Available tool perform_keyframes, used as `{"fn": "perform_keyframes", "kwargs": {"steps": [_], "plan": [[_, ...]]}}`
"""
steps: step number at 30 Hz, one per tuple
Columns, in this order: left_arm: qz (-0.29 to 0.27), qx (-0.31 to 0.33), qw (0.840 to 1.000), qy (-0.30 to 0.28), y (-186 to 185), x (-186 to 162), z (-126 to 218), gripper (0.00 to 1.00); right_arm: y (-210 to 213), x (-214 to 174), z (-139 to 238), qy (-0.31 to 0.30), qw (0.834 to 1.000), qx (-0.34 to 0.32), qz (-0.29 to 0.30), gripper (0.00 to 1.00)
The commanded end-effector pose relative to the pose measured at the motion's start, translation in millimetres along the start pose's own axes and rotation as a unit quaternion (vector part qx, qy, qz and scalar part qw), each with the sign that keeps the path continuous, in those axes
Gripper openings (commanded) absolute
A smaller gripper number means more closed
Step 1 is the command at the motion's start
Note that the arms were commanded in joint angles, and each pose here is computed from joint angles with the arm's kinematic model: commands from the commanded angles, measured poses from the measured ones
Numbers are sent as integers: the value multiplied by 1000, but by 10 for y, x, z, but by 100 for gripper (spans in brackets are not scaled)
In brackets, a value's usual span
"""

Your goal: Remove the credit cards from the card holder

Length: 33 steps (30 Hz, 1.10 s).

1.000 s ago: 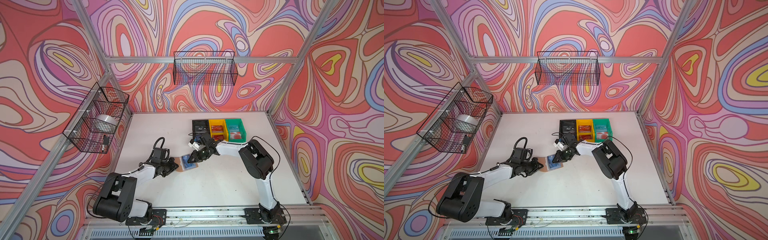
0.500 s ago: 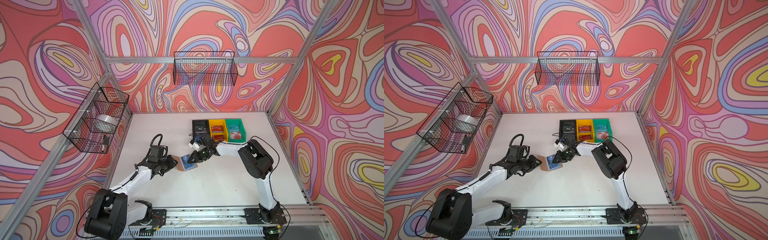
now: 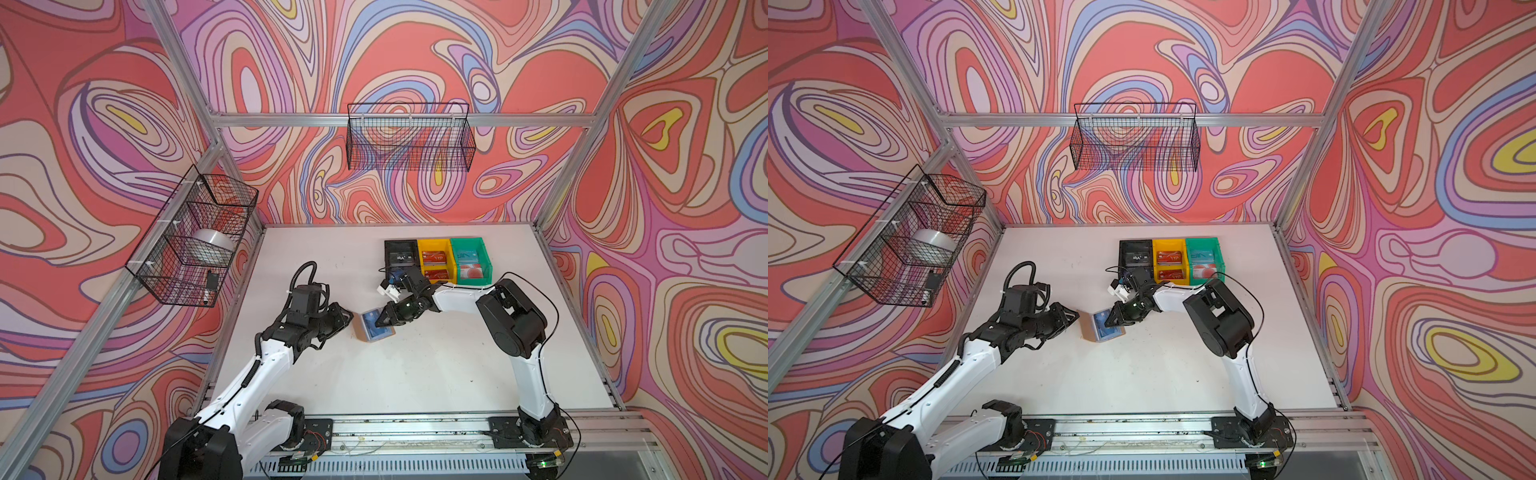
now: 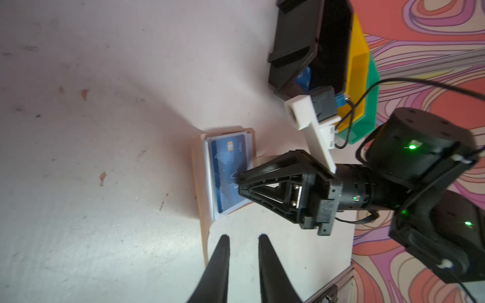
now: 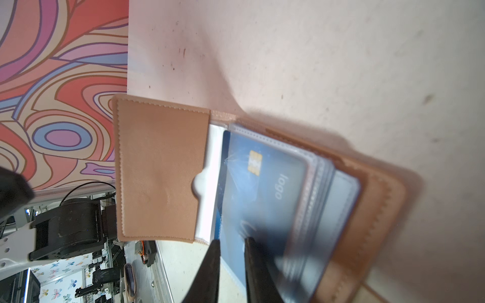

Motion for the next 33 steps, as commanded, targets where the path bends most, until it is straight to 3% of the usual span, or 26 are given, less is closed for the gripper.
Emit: {"fn": "perform_keyframes", "kwargs": {"steps": [1, 9, 14, 24, 33], "plan": [[15, -54, 998, -18, -188, 139, -19, 23, -433, -198, -127, 24, 996, -64, -57, 21], [69, -109, 992, 17, -60, 40, -529, 21, -461, -238, -129, 26, 996, -65, -60, 21], [83, -88, 992, 47, 141, -167, -733, 21, -468, -255, -130, 27, 996, -65, -62, 21], [100, -29, 992, 68, 486, -419, -868, 22, -477, -252, -124, 27, 995, -66, -65, 21], [124, -68, 988, 64, 540, -456, -1059, 21, -489, -250, -124, 30, 995, -68, -66, 21]]}}
Point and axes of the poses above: each gripper's point midway between its finger pads, its own z axis back along the fingers, its own y axis along the line the jaws close on, x = y × z, the point moved 6 cm from there along z, back along the fingers, and after that the axes turned 11 degrees about -z, right-handed, at the moved point
